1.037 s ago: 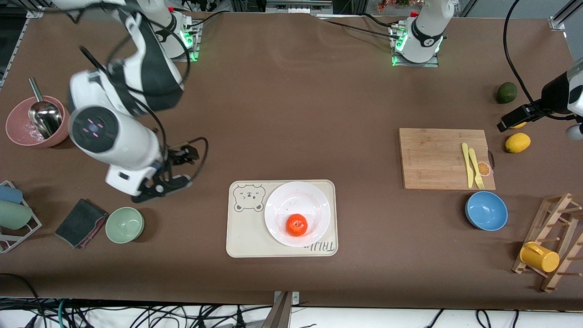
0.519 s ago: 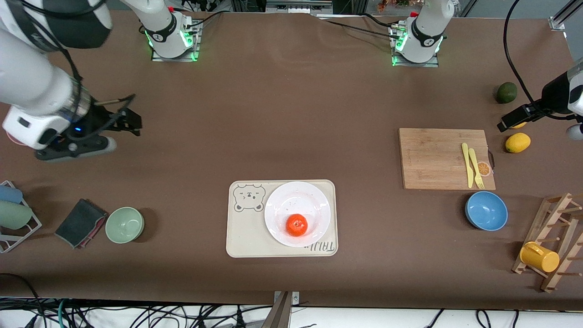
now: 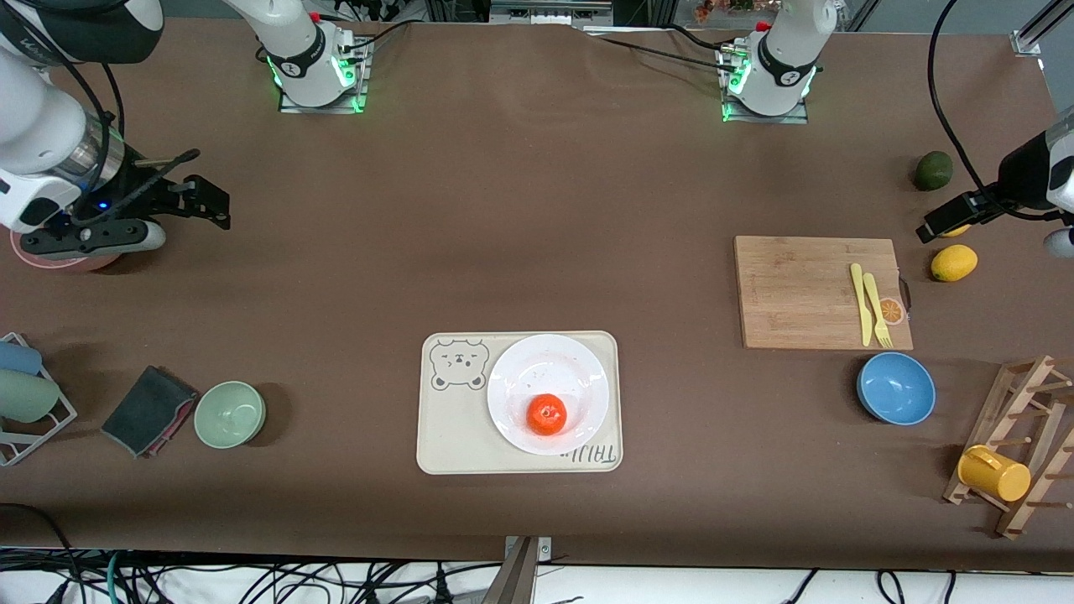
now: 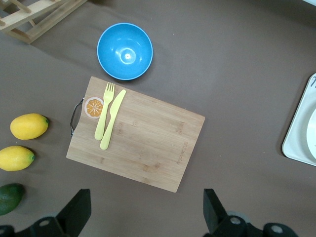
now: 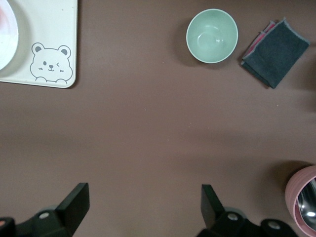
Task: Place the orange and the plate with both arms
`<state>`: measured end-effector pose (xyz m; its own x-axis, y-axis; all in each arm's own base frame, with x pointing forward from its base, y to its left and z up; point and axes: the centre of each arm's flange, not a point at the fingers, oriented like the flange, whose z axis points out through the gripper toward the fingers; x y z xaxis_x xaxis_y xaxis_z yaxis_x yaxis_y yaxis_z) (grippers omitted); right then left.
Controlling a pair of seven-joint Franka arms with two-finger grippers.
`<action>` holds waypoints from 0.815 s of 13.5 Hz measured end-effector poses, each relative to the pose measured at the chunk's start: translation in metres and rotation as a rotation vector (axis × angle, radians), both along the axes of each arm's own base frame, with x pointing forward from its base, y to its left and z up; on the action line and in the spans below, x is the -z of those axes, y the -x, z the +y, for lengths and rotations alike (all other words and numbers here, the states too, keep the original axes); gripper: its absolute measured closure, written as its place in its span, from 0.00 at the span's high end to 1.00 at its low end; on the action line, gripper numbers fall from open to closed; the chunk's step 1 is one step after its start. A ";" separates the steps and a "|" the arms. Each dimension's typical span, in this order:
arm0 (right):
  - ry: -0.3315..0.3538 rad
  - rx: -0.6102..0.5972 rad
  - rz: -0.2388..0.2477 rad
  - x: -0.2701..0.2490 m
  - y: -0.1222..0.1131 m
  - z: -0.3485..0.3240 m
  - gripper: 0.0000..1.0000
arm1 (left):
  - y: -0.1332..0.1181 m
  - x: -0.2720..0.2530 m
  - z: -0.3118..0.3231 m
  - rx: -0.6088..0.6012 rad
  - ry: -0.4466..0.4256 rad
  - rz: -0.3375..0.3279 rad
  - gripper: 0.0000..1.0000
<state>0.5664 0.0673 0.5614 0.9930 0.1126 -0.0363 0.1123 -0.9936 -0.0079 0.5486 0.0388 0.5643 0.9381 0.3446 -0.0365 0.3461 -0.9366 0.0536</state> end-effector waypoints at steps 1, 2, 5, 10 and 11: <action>-0.002 0.009 -0.003 -0.002 0.001 -0.006 1.00 | 0.000 0.000 0.000 0.000 0.000 0.000 1.00; -0.004 0.015 -0.004 -0.003 0.003 -0.010 1.00 | 0.000 0.000 0.000 0.001 0.000 0.000 1.00; -0.006 0.022 -0.018 -0.001 0.012 -0.015 1.00 | 0.000 0.000 -0.001 0.004 0.000 0.001 1.00; -0.006 0.036 -0.012 0.007 0.015 -0.022 1.00 | 0.000 0.001 -0.002 0.009 0.001 0.005 1.00; -0.006 0.036 -0.012 0.008 0.015 -0.023 1.00 | 0.000 0.001 -0.002 0.010 0.001 0.006 1.00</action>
